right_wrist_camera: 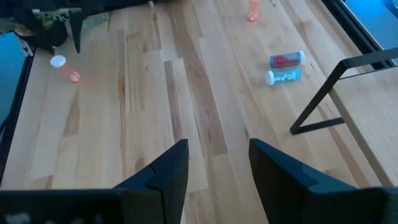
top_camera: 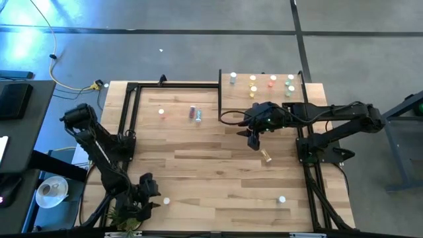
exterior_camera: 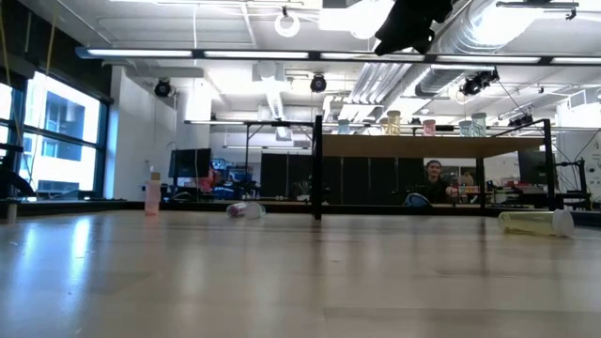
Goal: Pick and place medicine bottles onto shelf by color
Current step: Put the bottom pink medicine bottle aligned with the other pink medicine bottle on the shelf
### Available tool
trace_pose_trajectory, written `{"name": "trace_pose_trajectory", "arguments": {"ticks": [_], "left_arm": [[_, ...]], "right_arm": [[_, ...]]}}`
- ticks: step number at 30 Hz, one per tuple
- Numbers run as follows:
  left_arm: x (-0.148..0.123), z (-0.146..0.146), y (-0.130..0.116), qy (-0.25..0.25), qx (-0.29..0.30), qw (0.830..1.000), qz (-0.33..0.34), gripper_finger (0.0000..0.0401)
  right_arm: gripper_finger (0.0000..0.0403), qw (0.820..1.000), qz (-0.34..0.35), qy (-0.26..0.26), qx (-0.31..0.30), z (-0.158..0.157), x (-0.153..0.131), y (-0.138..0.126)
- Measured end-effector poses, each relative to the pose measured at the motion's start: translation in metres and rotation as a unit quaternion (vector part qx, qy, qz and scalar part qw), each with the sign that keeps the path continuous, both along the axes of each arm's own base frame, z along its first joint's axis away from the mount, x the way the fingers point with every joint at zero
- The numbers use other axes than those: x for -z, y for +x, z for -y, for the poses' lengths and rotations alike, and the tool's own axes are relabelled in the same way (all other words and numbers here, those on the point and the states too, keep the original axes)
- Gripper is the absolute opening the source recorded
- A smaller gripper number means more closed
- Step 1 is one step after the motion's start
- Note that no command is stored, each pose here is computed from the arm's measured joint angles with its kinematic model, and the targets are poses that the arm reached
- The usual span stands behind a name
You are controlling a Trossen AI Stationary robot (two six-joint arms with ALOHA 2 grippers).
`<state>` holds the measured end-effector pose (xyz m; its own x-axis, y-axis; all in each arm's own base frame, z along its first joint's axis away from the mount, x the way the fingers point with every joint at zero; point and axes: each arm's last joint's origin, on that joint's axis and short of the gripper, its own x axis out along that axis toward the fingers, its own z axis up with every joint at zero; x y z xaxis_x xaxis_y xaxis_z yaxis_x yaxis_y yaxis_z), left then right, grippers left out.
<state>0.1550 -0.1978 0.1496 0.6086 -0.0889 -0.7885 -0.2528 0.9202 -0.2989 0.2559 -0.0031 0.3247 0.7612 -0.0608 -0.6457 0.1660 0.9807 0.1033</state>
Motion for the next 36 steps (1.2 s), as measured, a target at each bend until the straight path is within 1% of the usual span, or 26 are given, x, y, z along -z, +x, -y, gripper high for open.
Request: {"name": "trace_pose_trajectory", "arguments": {"ticks": [11, 15, 20, 25, 36], "left_arm": [[0.021, 0.011, 0.009, 0.001, -0.006, 1.000, 0.013, 0.0213], [0.027, 0.012, 0.011, 0.016, -0.018, 0.999, 0.028, 0.0213], [0.036, 0.015, 0.013, 0.016, -0.030, 0.999, 0.028, 0.0213], [0.045, 0.017, 0.016, 0.031, -0.040, 0.998, 0.043, 0.0213], [0.046, 0.016, 0.018, 0.047, -0.065, 0.994, 0.076, 0.0209]], "right_arm": [[0.0161, 1.000, 0.014, 0.000, 0.000, 0.000, -0.002, 0.002], [0.0161, 1.000, 0.015, 0.000, 0.000, 0.000, -0.002, 0.002], [0.0161, 1.000, 0.014, -0.003, -0.002, 0.000, -0.002, 0.002], [0.0161, 1.000, 0.015, -0.003, -0.003, 0.000, -0.002, 0.002], [0.0161, 1.000, 0.015, -0.003, -0.003, 0.000, -0.002, 0.002]]}}
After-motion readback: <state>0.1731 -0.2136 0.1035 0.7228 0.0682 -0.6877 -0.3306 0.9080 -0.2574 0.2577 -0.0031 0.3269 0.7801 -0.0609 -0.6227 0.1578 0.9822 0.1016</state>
